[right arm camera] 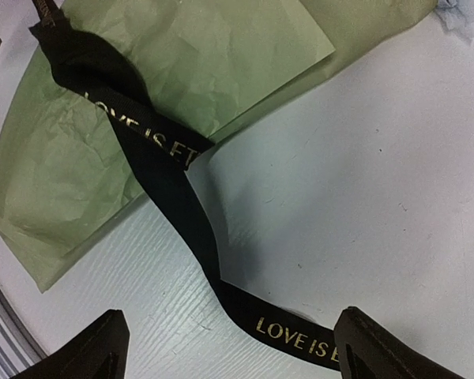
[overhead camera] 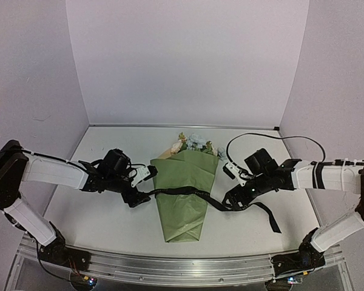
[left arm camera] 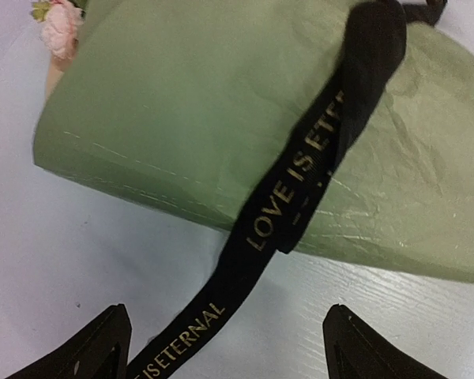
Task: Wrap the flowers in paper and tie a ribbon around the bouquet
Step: Tie the ribbon around the folded bouquet, then cross the half-tied ribbon over the folded bouquet.
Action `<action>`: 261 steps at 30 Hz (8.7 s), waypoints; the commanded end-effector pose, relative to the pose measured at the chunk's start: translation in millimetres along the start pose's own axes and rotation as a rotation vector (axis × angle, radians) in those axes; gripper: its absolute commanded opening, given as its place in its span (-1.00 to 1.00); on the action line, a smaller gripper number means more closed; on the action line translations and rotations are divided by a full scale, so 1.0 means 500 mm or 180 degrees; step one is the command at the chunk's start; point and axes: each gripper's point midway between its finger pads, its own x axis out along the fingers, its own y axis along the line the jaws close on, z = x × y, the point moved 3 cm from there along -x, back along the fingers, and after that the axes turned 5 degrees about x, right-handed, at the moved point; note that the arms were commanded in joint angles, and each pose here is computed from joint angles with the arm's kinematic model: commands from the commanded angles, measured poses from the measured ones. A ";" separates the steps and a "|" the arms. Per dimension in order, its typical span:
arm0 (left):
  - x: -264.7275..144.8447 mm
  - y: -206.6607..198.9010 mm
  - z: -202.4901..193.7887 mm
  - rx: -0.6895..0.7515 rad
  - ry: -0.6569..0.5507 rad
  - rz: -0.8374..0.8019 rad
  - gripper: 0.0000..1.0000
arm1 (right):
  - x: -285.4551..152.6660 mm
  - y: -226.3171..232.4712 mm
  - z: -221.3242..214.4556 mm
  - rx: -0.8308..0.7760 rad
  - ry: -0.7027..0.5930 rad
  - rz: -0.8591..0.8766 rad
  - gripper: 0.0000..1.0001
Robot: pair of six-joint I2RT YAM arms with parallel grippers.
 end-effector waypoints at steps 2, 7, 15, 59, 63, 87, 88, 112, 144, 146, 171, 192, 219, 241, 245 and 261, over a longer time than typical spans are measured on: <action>0.033 -0.010 -0.007 0.0553 0.0195 -0.0017 0.71 | 0.007 0.009 0.020 -0.0396 -0.0243 0.0080 0.87; 0.066 0.003 -0.015 0.0791 0.0316 0.0097 0.61 | 0.009 0.008 0.013 -0.0473 -0.0229 0.0083 0.88; 0.090 0.017 0.007 0.0915 0.0153 0.0229 0.47 | 0.034 0.007 -0.006 -0.0672 -0.0104 0.0113 0.89; 0.048 0.017 -0.001 -0.2200 0.0293 0.0965 -1.00 | 0.113 0.027 0.066 -0.0421 0.0204 -0.0338 -1.00; 0.049 0.000 -0.017 -0.2634 0.0347 0.0862 -1.00 | 0.115 0.007 0.076 0.0004 0.0236 -0.0604 -1.00; -0.123 0.167 -0.279 -0.5396 -0.0021 0.1113 -1.00 | -0.075 -0.230 -0.126 0.2095 -0.0201 -0.2312 -1.00; -0.131 0.171 -0.288 -0.5436 -0.0032 0.1181 -1.00 | -0.082 -0.233 -0.135 0.2124 -0.0207 -0.2323 -1.00; -0.249 0.162 -0.425 -0.6049 -0.0150 0.2430 -1.00 | -0.142 -0.276 -0.299 0.2937 -0.0075 -0.2478 -1.00; -0.326 0.263 -0.332 -0.5179 -0.0493 0.2092 -1.00 | -0.205 -0.229 -0.253 0.3287 0.0717 -0.1766 -1.00; -0.332 0.269 -0.313 -0.4993 -0.0415 0.2127 -1.00 | -0.212 -0.222 -0.250 0.3235 0.0818 -0.1756 -1.00; -0.263 0.230 -0.335 -0.5010 -0.0091 0.1588 -0.99 | -0.208 -0.194 -0.306 0.3698 0.1264 -0.1308 -1.00; -0.260 0.186 -0.215 -0.4397 0.0047 0.1191 -0.01 | -0.210 -0.142 -0.240 0.2869 0.1505 -0.1167 0.25; -0.062 0.060 -0.148 -0.5736 0.0067 0.1499 -0.05 | -0.211 -0.111 -0.157 0.2195 0.1045 -0.1432 0.97; -0.049 0.088 -0.062 -0.5102 -0.0124 0.1094 -1.00 | -0.124 0.051 0.023 0.1068 0.0616 -0.0369 0.79; -0.090 0.075 0.015 -0.4735 -0.0437 0.0492 -1.00 | -0.090 0.124 0.100 0.0605 0.0469 -0.0109 0.70; -0.224 0.033 0.122 -0.4415 -0.1021 -0.0449 -1.00 | 0.090 0.386 0.285 -0.0165 -0.0141 0.0775 0.54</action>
